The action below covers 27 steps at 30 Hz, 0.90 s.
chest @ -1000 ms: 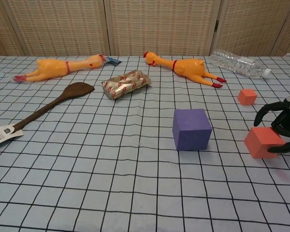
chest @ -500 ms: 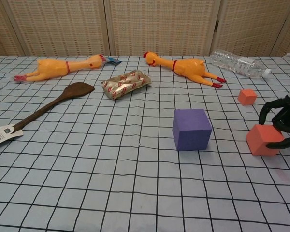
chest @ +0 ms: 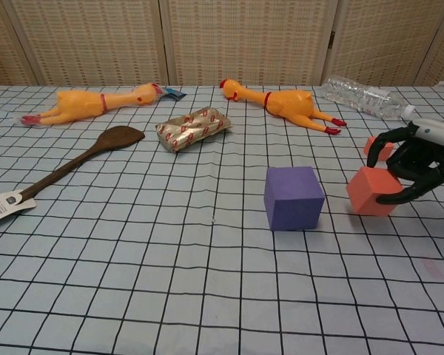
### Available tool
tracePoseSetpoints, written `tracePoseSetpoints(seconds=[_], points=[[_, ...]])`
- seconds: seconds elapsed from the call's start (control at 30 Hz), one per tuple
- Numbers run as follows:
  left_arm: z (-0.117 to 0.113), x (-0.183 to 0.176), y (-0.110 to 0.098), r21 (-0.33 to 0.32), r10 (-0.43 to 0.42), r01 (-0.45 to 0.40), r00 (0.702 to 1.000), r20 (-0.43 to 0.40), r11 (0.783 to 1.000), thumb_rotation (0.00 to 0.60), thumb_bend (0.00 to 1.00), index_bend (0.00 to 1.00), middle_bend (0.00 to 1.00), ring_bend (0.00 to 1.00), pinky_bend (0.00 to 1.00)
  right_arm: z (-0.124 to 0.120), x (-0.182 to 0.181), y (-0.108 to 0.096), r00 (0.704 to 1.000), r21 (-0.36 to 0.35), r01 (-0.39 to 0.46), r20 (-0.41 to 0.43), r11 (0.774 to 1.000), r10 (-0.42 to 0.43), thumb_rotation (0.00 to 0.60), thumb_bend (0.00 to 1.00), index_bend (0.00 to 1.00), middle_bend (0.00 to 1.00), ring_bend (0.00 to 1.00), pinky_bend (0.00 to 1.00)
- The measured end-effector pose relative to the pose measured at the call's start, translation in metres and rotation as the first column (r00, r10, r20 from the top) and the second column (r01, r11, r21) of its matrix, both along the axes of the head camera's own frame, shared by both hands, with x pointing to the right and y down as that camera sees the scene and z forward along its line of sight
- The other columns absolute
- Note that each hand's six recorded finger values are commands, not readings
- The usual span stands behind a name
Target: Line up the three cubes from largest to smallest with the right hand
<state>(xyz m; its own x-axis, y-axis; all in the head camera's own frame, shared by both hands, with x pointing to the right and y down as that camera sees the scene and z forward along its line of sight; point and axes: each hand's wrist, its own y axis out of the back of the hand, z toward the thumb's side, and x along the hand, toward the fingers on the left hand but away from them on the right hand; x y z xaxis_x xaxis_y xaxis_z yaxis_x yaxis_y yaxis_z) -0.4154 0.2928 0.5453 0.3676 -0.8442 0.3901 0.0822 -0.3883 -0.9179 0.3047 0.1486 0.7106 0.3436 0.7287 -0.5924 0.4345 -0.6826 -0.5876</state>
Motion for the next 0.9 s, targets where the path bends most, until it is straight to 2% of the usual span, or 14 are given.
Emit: tracePoseSetpoints(seconds=[0.9], points=[[-0.003,0.0,0.001,0.01,0.004,-0.004,1.0,-0.009,1.0,0.6,0.45,0.19,0.39,0.32,0.43,0.014,-0.031,-0.008,0.999,-0.038,0.027,0.032,0.999,-0.025,0.6,0.0,0.61,0.86,0.91,0.97]])
